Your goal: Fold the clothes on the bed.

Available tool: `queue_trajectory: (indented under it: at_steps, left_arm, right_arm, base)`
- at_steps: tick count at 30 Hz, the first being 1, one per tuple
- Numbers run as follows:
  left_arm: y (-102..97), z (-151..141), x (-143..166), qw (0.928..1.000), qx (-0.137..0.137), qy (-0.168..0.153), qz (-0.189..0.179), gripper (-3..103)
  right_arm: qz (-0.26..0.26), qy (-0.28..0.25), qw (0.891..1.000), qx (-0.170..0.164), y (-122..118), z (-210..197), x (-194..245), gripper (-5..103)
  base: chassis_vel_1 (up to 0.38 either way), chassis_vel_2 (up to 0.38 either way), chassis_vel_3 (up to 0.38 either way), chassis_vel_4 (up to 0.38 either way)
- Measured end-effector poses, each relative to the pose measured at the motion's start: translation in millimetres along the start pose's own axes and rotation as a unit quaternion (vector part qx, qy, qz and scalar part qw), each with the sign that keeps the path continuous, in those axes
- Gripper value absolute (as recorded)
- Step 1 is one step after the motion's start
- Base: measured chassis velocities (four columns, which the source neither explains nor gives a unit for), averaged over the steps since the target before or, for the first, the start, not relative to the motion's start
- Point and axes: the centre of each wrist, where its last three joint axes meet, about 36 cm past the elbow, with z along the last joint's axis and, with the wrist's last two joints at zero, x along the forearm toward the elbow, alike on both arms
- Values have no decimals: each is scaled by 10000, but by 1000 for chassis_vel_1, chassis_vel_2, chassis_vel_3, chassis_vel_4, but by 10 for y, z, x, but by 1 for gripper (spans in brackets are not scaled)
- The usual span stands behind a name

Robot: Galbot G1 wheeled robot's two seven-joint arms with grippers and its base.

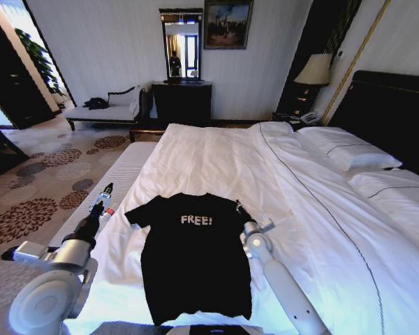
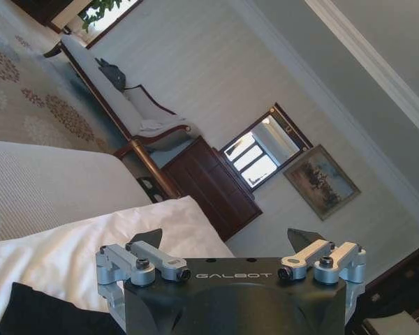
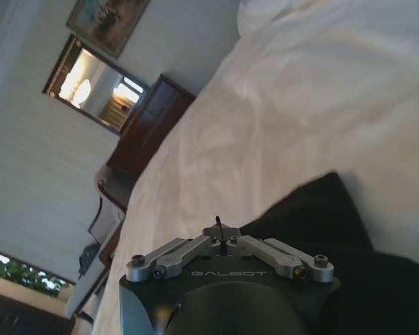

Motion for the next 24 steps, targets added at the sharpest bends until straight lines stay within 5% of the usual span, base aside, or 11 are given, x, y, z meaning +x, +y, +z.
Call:
queue_trajectory:
  at_steps: [24]
  left_arm:
    - [86,32,-69,9999,-11,40,-126,100]
  right_arm:
    - [-109,207,9991,340,140,411,-233,-3]
  base:
    - [0,0,0,0]
